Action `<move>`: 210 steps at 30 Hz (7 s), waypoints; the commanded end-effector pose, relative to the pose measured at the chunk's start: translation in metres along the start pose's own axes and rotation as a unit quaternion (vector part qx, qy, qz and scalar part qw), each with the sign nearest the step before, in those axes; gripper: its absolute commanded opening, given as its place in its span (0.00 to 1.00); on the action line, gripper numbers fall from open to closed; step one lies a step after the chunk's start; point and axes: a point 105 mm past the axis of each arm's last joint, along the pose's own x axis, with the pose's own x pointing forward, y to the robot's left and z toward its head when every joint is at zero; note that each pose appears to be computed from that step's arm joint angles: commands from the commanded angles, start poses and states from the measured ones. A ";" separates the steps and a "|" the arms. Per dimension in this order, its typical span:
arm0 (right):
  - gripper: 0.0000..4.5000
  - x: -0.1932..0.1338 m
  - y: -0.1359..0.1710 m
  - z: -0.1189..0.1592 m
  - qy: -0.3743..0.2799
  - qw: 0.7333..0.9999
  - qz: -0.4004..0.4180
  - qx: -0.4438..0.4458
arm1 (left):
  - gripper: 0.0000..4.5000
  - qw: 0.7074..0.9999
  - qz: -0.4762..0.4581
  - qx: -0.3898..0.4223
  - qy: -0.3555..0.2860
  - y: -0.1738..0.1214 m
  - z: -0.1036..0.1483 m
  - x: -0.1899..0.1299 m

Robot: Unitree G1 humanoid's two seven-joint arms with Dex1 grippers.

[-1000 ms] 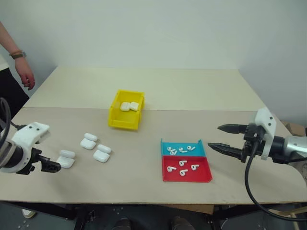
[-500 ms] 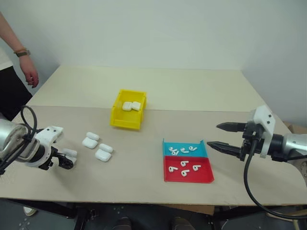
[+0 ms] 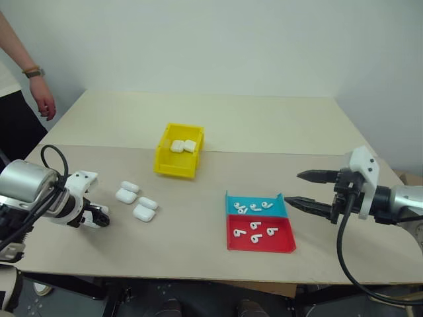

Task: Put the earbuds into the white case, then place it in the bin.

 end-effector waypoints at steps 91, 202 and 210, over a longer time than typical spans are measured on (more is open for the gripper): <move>0.27 0.067 0.036 -0.078 0.347 0.872 0.201 -0.281 | 0.62 0.563 -0.454 0.381 -0.576 -0.182 0.009 -0.164; 0.63 0.113 -0.031 -0.003 0.189 0.883 0.221 -0.369 | 0.62 0.546 -0.491 0.327 -0.595 -0.186 0.031 -0.123; 0.63 0.109 -0.032 -0.027 0.235 0.862 0.254 -0.370 | 0.62 0.546 -0.494 0.332 -0.590 -0.188 0.024 -0.122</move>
